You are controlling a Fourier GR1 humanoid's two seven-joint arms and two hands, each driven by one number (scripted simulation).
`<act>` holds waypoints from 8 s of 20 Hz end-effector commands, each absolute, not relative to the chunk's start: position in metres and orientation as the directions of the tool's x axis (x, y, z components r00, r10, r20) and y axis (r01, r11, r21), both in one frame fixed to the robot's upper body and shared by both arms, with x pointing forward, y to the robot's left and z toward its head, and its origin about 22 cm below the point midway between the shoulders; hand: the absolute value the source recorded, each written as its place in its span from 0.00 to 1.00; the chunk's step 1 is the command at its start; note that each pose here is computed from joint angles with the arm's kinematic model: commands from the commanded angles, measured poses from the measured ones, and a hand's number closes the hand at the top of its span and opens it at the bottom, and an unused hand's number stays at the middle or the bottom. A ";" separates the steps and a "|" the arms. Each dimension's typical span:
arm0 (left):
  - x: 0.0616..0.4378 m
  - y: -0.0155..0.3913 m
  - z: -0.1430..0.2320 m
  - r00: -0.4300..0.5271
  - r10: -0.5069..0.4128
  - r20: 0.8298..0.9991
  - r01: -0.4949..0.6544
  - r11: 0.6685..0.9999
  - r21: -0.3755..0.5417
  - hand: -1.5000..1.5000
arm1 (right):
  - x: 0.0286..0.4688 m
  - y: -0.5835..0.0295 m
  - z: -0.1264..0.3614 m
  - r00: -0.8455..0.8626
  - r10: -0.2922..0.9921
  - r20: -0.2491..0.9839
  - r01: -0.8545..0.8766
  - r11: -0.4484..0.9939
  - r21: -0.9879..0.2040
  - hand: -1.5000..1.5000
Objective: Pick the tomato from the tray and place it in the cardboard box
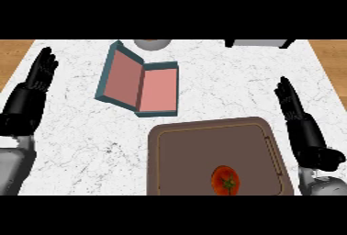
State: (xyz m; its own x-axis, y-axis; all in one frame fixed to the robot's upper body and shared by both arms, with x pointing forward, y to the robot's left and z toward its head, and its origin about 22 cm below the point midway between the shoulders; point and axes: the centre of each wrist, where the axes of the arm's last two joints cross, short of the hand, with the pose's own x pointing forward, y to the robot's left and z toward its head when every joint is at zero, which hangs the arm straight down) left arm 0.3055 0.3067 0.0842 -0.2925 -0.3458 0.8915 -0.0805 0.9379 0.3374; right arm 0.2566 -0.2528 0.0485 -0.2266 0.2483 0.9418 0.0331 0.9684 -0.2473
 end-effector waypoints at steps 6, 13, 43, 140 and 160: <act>0.279 0.360 0.040 0.070 -0.523 0.849 -0.209 0.825 0.525 0.50 | 0.239 -0.192 0.052 -0.311 -0.127 0.942 -0.687 0.715 -0.131 0.00; 0.272 0.361 0.023 0.155 -0.492 0.857 -0.202 0.833 0.515 0.50 | 0.242 -0.249 0.004 -0.551 -0.056 0.833 -0.677 0.614 -0.406 0.00; 0.259 0.365 0.007 0.219 -0.499 0.839 -0.220 0.812 0.541 0.50 | 0.270 -0.202 0.043 -0.911 0.295 0.289 -0.347 -0.166 -0.923 0.00; 0.291 0.338 0.022 0.143 -0.515 0.845 -0.149 0.833 0.533 0.50 | 0.461 -0.037 0.180 -0.707 0.373 0.601 -0.418 0.465 -0.781 1.00; 0.317 0.299 0.038 0.073 -0.534 0.842 -0.109 0.835 0.539 0.50 | 0.458 -0.047 0.146 -0.546 0.449 0.707 -0.460 0.545 -0.701 0.00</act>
